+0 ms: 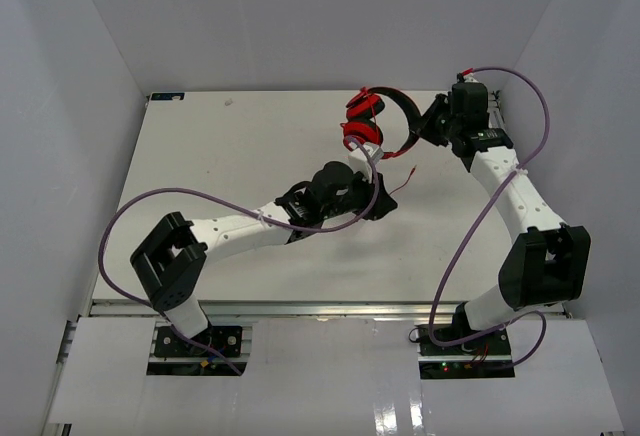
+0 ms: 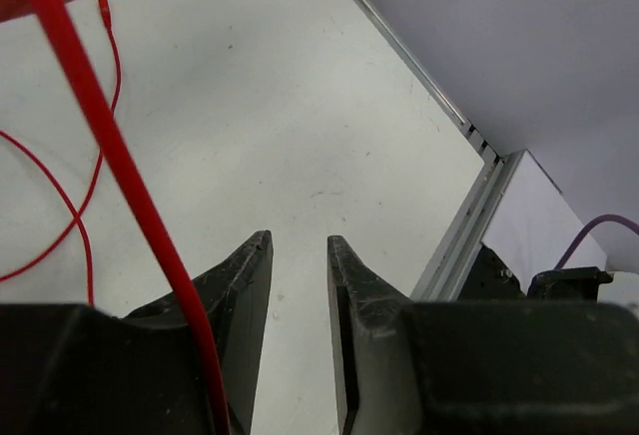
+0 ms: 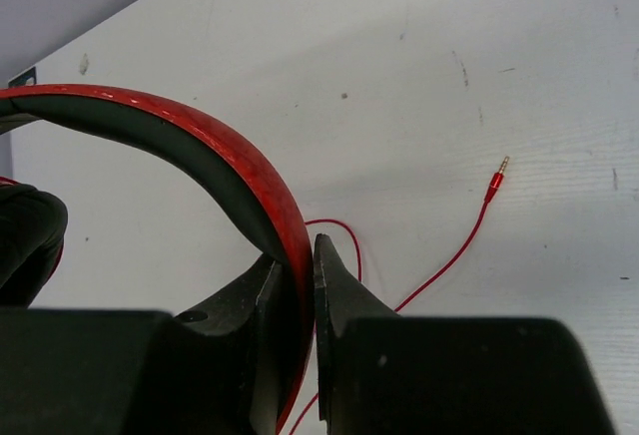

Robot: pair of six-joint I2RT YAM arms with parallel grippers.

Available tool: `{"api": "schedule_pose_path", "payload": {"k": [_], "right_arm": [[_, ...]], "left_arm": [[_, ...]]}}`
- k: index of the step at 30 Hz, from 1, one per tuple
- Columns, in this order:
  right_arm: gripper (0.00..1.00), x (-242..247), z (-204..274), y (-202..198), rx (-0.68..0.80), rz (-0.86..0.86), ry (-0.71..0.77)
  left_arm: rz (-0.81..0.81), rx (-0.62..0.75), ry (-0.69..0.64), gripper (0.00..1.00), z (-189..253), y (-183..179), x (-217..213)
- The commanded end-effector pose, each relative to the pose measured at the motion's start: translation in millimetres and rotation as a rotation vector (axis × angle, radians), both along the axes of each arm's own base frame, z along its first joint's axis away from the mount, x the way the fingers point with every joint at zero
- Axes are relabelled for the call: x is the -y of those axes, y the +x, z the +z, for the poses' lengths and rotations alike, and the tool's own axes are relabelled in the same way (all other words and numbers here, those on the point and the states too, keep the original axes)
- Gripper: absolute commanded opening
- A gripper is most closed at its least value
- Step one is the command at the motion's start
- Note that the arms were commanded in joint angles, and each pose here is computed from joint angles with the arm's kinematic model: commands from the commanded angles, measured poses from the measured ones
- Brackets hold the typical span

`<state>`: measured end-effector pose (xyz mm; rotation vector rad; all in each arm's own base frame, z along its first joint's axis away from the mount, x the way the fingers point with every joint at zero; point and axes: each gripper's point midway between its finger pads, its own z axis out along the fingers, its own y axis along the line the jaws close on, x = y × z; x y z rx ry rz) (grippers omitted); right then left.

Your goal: Wrap the headphones

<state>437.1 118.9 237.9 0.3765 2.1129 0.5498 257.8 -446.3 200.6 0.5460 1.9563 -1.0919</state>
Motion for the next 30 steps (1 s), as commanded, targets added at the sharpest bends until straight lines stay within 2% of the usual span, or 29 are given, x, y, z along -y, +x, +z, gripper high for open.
{"api": "schedule_pose_path", "payload": {"k": [1, 4, 7, 17, 19, 22, 25, 27, 30], "right_arm": [[0.08, -6.8, 108.3, 2.3, 0.231, 0.009, 0.206], [0.08, -10.3, 111.0, -3.7, 0.226, 0.032, 0.229], [0.08, -15.1, 108.8, -7.9, 0.208, 0.049, 0.26], [0.08, -22.8, 113.5, -15.0, 0.185, 0.099, 0.344], [0.08, -24.4, 114.4, -16.5, 0.178, 0.109, 0.363], [0.08, -23.4, 114.2, -16.5, 0.171, 0.113, 0.382], [0.08, -23.7, 116.1, -18.1, 0.168, 0.125, 0.401], [0.08, -22.0, 117.7, -18.3, 0.168, 0.127, 0.411], [0.08, -21.9, 124.2, -21.1, 0.174, 0.151, 0.427]], "left_arm": [[-0.032, 0.196, -0.09, 0.47, 35.8, -12.5, -1.8], [-0.021, 0.221, -0.083, 0.55, 29.8, -11.7, -4.0], [-0.028, 0.239, -0.083, 0.58, 30.5, -11.0, 0.4], [-0.033, 0.29, -0.064, 0.58, 17.9, -7.1, 8.1], [-0.039, 0.294, -0.068, 0.53, 17.6, -6.8, 11.2], [-0.051, 0.297, -0.058, 0.39, 10.6, -4.3, 17.5], [-0.057, 0.31, -0.053, 0.18, 9.2, -2.4, 21.0], [-0.061, 0.317, -0.048, 0.08, 6.4, -2.6, 22.2], [-0.058, 0.341, -0.043, 0.03, 3.8, -3.4, 19.0]]}}
